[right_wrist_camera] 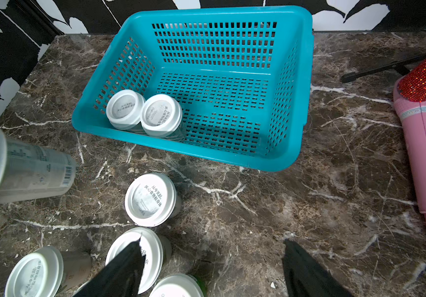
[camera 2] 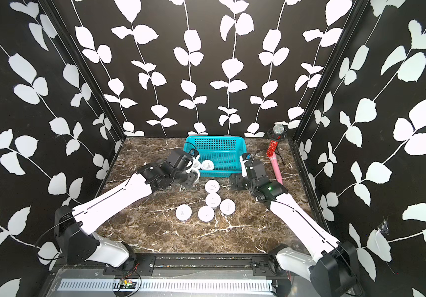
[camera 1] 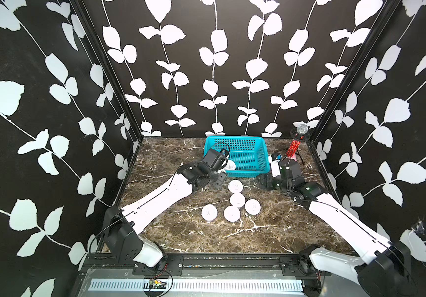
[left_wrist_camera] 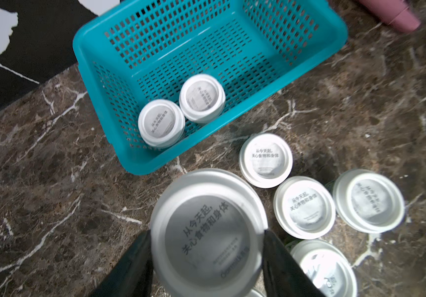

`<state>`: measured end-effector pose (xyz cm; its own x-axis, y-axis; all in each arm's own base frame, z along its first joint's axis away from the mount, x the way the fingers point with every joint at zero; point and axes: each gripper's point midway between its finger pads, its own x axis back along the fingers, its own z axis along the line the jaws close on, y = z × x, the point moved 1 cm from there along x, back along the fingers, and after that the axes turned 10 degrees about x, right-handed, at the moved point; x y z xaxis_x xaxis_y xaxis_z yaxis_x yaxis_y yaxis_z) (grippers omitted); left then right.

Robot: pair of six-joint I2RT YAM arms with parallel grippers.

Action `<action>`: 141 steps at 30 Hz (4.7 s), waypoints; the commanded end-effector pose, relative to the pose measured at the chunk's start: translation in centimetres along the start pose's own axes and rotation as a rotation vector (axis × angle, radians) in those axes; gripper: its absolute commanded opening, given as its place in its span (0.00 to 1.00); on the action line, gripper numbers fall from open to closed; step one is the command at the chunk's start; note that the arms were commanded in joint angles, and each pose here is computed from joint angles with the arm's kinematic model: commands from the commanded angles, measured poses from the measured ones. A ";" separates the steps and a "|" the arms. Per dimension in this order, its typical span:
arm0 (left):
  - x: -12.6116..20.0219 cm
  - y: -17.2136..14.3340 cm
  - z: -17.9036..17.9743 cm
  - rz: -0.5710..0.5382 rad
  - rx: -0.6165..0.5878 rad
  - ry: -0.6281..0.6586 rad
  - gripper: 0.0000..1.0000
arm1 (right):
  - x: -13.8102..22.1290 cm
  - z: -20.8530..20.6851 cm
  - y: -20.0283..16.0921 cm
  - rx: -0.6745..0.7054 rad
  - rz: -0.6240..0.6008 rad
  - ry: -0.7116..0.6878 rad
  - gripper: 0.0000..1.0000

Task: Put the yogurt in the basket
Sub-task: Pick up the yogurt from the center of the board, then place the yogurt in the basket, then pick up the yogurt from the center of the board.

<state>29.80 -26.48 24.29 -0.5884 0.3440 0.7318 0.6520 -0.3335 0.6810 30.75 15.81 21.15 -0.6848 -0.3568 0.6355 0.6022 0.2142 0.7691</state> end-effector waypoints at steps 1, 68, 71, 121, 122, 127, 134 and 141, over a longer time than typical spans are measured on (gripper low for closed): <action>1.5 2.3 -1.2 -0.058 -0.015 -0.074 0.55 | 0.2 -0.5 -0.5 0.003 -0.009 -0.024 0.86; -20.8 7.2 -5.1 0.076 -0.077 -0.039 0.55 | 1.5 -2.8 -3.2 -0.059 0.011 -0.064 0.86; -21.1 6.8 -5.2 0.087 -0.082 -0.041 0.55 | 1.4 -2.8 -3.2 -0.059 0.014 -0.064 0.86; -12.7 11.4 -5.5 -0.030 -0.068 -0.138 0.75 | 0.8 -1.9 -2.4 -0.042 0.031 -0.010 0.86; -12.0 11.5 -5.1 -0.044 -0.054 -0.137 0.75 | 0.6 -1.8 -2.4 -0.039 0.041 -0.001 0.86; -8.4 11.2 -2.6 -0.108 0.052 -0.167 0.74 | -0.2 -0.8 -2.2 -0.014 0.078 0.039 0.85; -4.4 7.9 4.0 -0.146 0.179 -0.077 0.74 | -1.7 1.7 -2.0 0.076 0.138 0.070 0.84; -2.1 1.9 8.4 -0.122 0.293 0.006 0.74 | -3.3 4.4 -1.4 0.134 0.175 0.115 0.82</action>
<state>37.22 -22.33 23.46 -0.6425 0.3780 0.6666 0.6921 -0.0872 0.7165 29.69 19.52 16.95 -0.5038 -0.3968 0.7673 0.6734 0.3760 0.6365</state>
